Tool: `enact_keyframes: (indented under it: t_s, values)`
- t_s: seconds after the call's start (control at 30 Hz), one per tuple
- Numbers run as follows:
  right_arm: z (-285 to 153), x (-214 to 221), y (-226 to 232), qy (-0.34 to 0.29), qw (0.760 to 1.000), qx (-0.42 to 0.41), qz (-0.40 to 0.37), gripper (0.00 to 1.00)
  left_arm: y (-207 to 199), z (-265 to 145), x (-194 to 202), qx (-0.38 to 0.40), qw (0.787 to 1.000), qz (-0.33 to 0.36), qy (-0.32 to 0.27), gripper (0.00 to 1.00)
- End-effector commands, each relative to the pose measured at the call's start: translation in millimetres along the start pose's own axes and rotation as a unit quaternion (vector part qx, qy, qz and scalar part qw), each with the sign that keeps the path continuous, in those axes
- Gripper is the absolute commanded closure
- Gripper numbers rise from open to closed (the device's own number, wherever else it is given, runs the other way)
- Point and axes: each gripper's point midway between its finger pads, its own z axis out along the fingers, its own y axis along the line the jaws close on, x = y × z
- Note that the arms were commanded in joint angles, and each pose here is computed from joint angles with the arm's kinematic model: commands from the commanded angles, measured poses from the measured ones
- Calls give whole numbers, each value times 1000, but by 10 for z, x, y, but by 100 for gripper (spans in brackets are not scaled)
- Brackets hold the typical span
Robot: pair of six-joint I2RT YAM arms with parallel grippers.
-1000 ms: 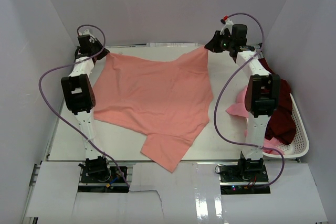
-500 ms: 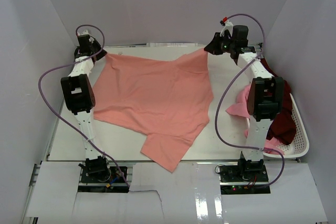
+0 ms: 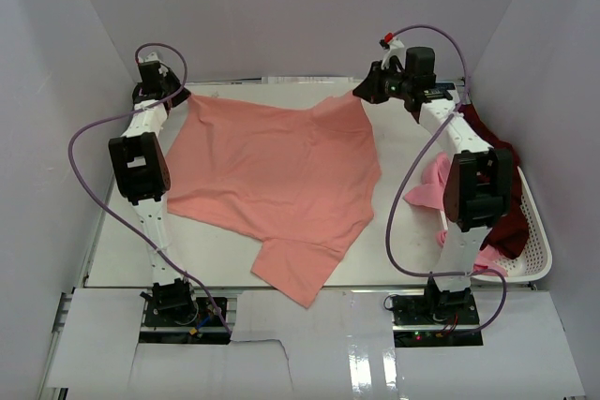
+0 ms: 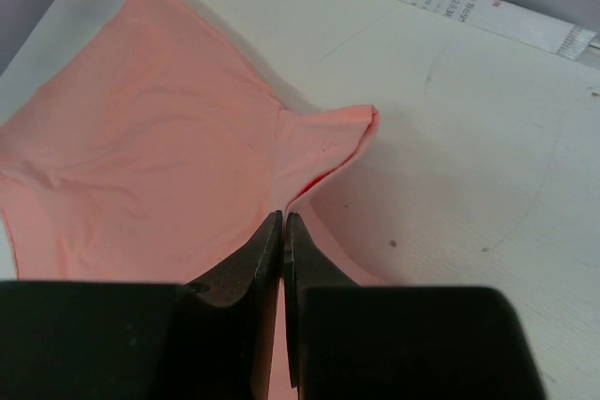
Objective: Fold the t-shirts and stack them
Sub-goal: Fold the flattened tshirt in 1/3 of the way
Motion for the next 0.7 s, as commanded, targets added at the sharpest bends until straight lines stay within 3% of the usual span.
enact_keyframes:
  t_s: [0.0,0.67]
  values:
    - [-135,-127,271,-17,999,-16,-30,92,-279,-369,-506,17,998,17,-52,100]
    - [-608,244,871,-1,999,-29,-46,92,-201,-490,-468,-7,998,22,-50,100]
